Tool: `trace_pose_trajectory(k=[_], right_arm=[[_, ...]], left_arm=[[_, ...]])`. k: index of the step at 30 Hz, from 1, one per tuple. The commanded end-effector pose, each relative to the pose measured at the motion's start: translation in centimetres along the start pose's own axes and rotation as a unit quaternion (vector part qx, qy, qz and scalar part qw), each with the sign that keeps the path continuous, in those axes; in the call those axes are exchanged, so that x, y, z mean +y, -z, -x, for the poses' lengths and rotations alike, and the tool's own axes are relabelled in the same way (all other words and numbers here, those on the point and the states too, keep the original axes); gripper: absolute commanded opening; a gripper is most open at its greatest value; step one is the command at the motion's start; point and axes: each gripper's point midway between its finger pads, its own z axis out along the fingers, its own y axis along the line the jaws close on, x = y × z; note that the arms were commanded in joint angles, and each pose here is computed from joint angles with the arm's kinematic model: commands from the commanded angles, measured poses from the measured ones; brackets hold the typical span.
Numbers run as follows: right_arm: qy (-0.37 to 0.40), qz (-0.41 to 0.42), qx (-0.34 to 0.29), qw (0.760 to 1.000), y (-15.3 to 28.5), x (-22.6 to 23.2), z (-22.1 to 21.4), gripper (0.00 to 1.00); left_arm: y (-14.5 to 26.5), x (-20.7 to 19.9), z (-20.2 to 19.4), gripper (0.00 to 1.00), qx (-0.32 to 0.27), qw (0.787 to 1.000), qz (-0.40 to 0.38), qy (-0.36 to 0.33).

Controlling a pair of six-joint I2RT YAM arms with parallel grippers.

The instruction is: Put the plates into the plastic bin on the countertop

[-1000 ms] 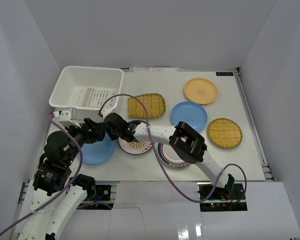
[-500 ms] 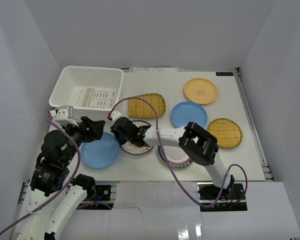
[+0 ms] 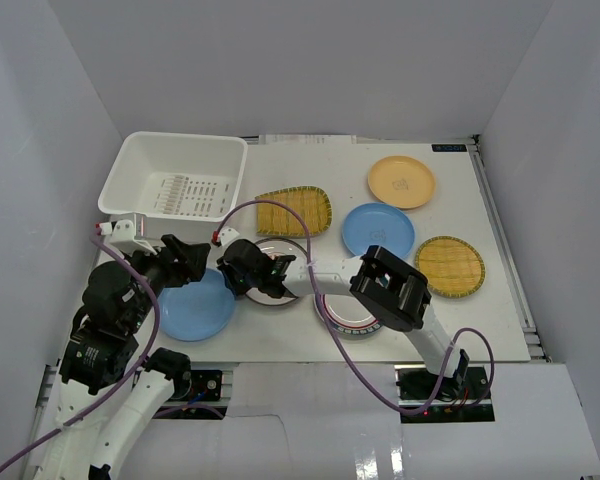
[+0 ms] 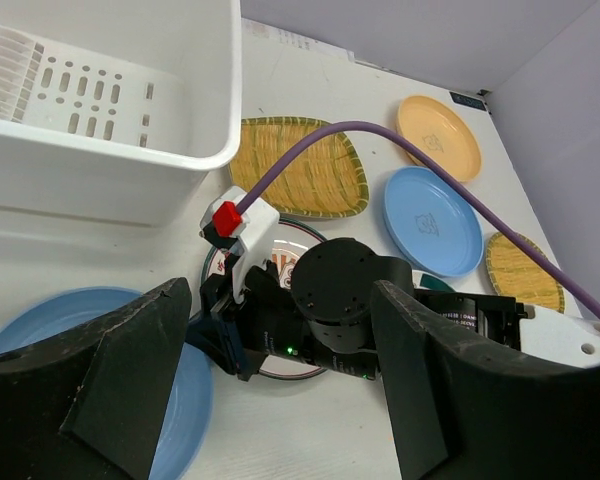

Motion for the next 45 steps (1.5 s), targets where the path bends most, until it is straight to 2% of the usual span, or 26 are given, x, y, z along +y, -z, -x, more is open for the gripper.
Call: trace_pose_trajectory(k=[1, 3, 4, 7, 11, 20, 25, 26, 27, 28, 29, 30, 31, 32, 33, 34, 37, 42, 45], right_arm=[[0.004, 0.002, -0.010, 1.000, -0.1, 0.7, 1.1, 0.19], [0.006, -0.002, -0.012, 1.000, 0.2, 0.6, 1.5, 0.14], [0.006, -0.007, -0.015, 1.000, 0.3, 0.4, 1.6, 0.08], [-0.001, -0.002, -0.035, 0.999, 1.6, 0.7, 2.8, 0.08], [-0.009, 0.001, -0.110, 0.994, 6.3, 1.2, 8.3, 0.08], [-0.040, -0.071, -0.240, 0.967, 17.0, -5.8, 18.7, 0.08], [-0.056, -0.113, -0.269, 0.955, 17.9, -10.3, 23.0, 0.08], [-0.062, -0.113, -0.276, 0.953, 17.9, -10.7, 23.8, 0.08], [-0.068, -0.111, -0.301, 0.945, 18.7, -10.8, 26.2, 0.08], [-0.072, -0.117, -0.312, 0.940, 18.7, -11.4, 27.4, 0.08], [-0.071, -0.124, -0.305, 0.942, 16.6, -12.0, 27.5, 0.08], [-0.072, -0.121, -0.337, 0.931, 17.6, -11.7, 30.5, 0.08], [-0.069, -0.131, -0.325, 0.934, 14.8, -12.4, 30.2, 0.08], [-0.066, -0.134, -0.331, 0.932, 14.1, -12.6, 31.0, 0.08], [-0.067, -0.128, -0.358, 0.922, 15.1, -12.0, 33.6, 0.08], [-0.063, -0.135, -0.344, 0.927, 12.1, -12.6, 32.8, 0.08], [-0.060, -0.130, -0.372, 0.917, 10.1, -12.7, 34.3, 0.08], [-0.037, -0.135, -0.378, 0.915, 6.5, -12.6, 33.1, 0.08], [-0.013, -0.130, -0.377, 0.917, 4.3, -11.1, 32.2, 0.08]], left_arm=[[0.5, 0.0, 0.3, 0.83, -0.004, 1.000, 0.001, 0.000], [0.5, 0.0, 0.3, 0.83, -0.003, 1.000, 0.001, 0.000], [0.4, 0.0, 0.2, 0.83, -0.002, 1.000, 0.002, 0.000], [0.4, 0.1, 0.2, 0.82, -0.003, 1.000, 0.003, -0.002], [0.2, 0.2, -0.4, 0.80, 0.007, 1.000, 0.003, -0.005], [0.1, 1.3, 0.2, 0.78, -0.010, 0.999, 0.038, 0.009], [1.3, -0.4, 3.6, 0.73, -0.053, 0.998, 0.010, 0.015], [1.5, -0.9, 3.8, 0.69, -0.053, 0.999, -0.001, 0.015], [1.5, -1.1, 3.8, 0.68, -0.051, 0.999, -0.005, 0.017], [1.2, -1.2, 3.3, 0.67, -0.041, 0.999, -0.008, 0.019], [0.9, -1.1, 2.5, 0.66, -0.026, 0.999, -0.008, 0.023], [0.7, -1.1, 1.7, 0.65, -0.014, 0.999, -0.009, 0.035], [0.0, -0.3, -0.3, 0.65, 0.012, 0.999, 0.003, 0.041], [-0.2, 0.0, -1.3, 0.64, 0.025, 0.998, 0.010, 0.048], [-0.5, 0.6, -2.2, 0.63, 0.037, 0.997, 0.024, 0.067], [-0.6, 1.2, -3.4, 0.62, 0.054, 0.995, 0.038, 0.076], [-1.3, 2.5, -6.8, 0.62, 0.095, 0.986, 0.072, 0.114], [-2.5, 3.4, -13.0, 0.63, 0.174, 0.967, 0.088, 0.164], [-3.1, 3.4, -13.4, 0.64, 0.182, 0.964, 0.090, 0.171]])
